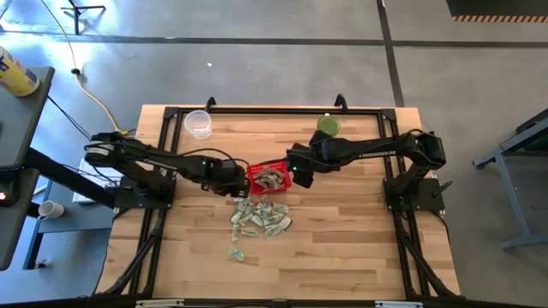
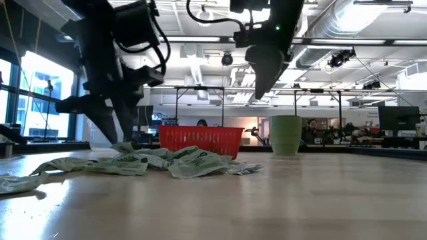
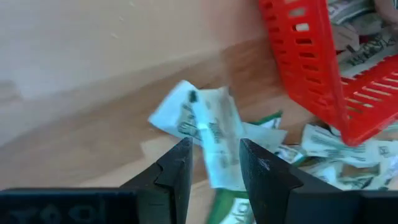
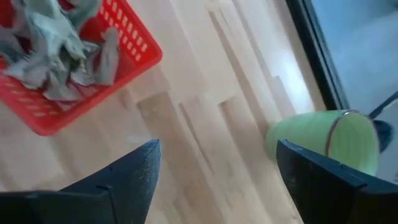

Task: Pick and place Stevia / Truvia into bins
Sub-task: Put the stevia packet into the red basket

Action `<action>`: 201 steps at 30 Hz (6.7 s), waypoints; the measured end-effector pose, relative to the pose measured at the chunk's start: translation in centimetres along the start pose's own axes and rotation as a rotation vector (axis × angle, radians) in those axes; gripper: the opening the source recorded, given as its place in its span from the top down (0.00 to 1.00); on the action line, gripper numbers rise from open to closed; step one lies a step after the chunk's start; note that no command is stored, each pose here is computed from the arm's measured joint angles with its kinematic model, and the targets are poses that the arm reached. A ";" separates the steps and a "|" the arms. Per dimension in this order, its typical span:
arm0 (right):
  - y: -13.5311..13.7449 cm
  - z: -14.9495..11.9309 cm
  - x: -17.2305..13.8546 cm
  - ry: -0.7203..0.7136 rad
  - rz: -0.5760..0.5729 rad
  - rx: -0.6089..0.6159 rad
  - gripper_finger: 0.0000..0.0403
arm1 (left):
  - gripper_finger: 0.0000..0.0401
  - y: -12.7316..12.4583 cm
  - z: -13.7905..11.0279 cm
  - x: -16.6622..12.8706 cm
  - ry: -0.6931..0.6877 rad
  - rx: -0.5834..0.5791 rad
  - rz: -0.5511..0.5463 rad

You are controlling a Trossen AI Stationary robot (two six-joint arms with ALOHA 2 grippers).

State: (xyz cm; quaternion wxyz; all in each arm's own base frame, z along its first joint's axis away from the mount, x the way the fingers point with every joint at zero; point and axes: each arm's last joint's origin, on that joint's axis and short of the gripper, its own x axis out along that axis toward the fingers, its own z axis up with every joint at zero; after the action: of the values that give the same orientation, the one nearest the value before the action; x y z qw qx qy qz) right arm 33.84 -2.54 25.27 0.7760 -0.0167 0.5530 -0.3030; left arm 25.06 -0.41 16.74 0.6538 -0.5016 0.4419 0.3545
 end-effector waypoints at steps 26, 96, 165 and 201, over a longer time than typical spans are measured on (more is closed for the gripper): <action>0.7 -0.7 1.9 -0.027 0.036 0.050 0.23 | 0.93 -0.7 -1.1 2.2 0.071 0.254 0.262; -2.2 -2.7 -1.8 -0.011 -0.148 0.081 0.23 | 0.94 1.5 3.7 2.2 -0.068 0.869 -0.014; -0.9 -6.0 -7.1 -0.090 -0.169 0.037 0.23 | 0.33 3.1 3.3 1.7 0.121 0.461 0.212; -0.9 -6.1 -7.1 -0.090 -0.179 0.040 0.23 | 0.73 -10.1 7.3 -0.7 -0.129 0.755 -0.127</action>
State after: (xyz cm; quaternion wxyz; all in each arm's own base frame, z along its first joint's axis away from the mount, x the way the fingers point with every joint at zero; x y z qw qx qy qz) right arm 26.69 2.07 29.29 0.7701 -0.0641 0.5077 -0.3810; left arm 35.54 4.17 21.64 0.8395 -0.2287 0.4674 0.1564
